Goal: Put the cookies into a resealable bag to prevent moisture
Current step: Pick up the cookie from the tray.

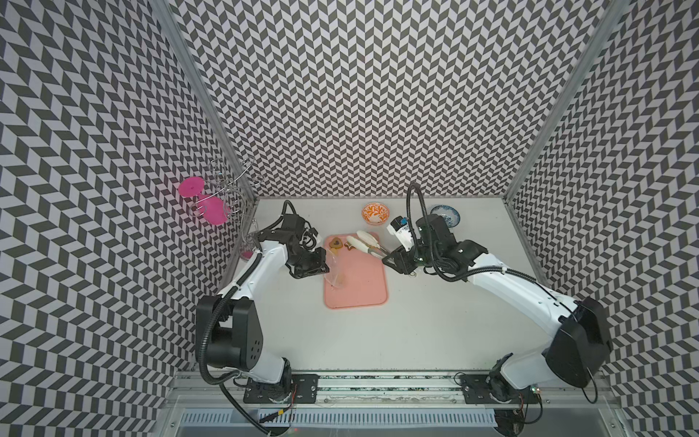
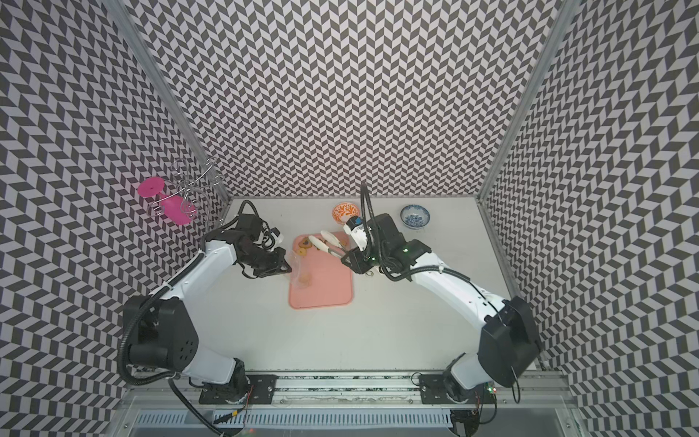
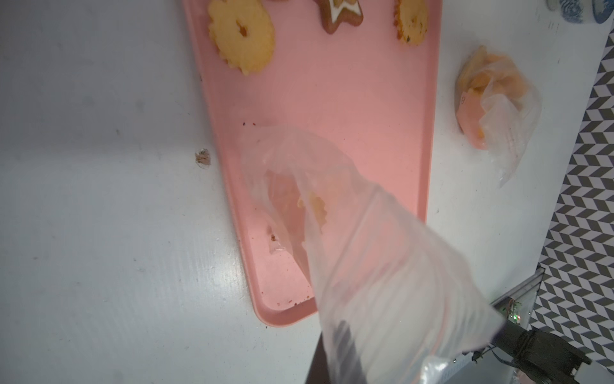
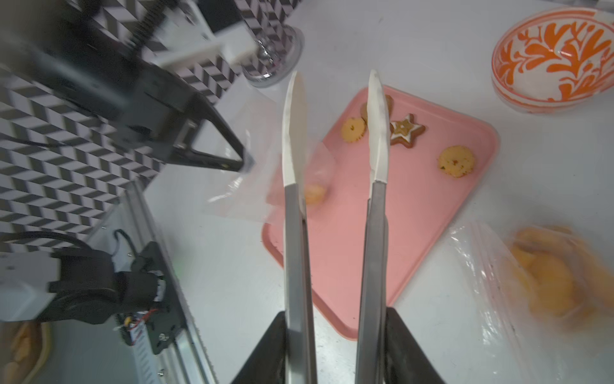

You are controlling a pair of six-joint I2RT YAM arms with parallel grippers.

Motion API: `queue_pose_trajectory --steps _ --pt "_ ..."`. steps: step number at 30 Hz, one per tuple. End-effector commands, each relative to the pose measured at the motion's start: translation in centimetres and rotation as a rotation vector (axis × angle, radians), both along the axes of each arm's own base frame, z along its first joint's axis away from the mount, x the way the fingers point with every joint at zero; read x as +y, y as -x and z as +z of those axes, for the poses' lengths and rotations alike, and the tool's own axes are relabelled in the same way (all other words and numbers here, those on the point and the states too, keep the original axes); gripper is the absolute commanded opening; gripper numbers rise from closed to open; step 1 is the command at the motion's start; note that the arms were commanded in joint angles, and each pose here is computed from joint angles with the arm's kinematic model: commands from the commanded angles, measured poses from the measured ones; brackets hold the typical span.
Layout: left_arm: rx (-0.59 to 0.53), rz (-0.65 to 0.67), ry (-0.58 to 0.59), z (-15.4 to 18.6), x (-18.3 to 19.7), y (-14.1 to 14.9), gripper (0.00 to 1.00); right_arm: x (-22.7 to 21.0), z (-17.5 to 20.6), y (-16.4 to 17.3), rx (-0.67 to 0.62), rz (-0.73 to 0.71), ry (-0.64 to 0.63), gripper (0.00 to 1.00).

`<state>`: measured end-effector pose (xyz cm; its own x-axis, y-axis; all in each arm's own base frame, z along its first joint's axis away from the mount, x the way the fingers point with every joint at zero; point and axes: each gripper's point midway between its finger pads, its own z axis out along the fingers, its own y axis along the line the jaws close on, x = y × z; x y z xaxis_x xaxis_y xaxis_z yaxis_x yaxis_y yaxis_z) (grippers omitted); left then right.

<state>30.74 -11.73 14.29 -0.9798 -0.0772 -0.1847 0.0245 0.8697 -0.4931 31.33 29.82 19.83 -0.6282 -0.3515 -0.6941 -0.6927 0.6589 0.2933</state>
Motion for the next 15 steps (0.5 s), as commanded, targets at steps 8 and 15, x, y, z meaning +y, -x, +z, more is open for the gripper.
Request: queue_pose_trajectory --steps 8,15 --pt "0.004 0.087 -0.22 1.0 4.3 1.8 0.0 0.5 -4.8 -6.6 -0.125 -0.026 0.232 0.53" --pt "-0.006 0.157 -0.387 1.8 8.0 1.2 0.0 2.2 -7.2 -8.6 -0.12 -0.005 0.272 0.56"
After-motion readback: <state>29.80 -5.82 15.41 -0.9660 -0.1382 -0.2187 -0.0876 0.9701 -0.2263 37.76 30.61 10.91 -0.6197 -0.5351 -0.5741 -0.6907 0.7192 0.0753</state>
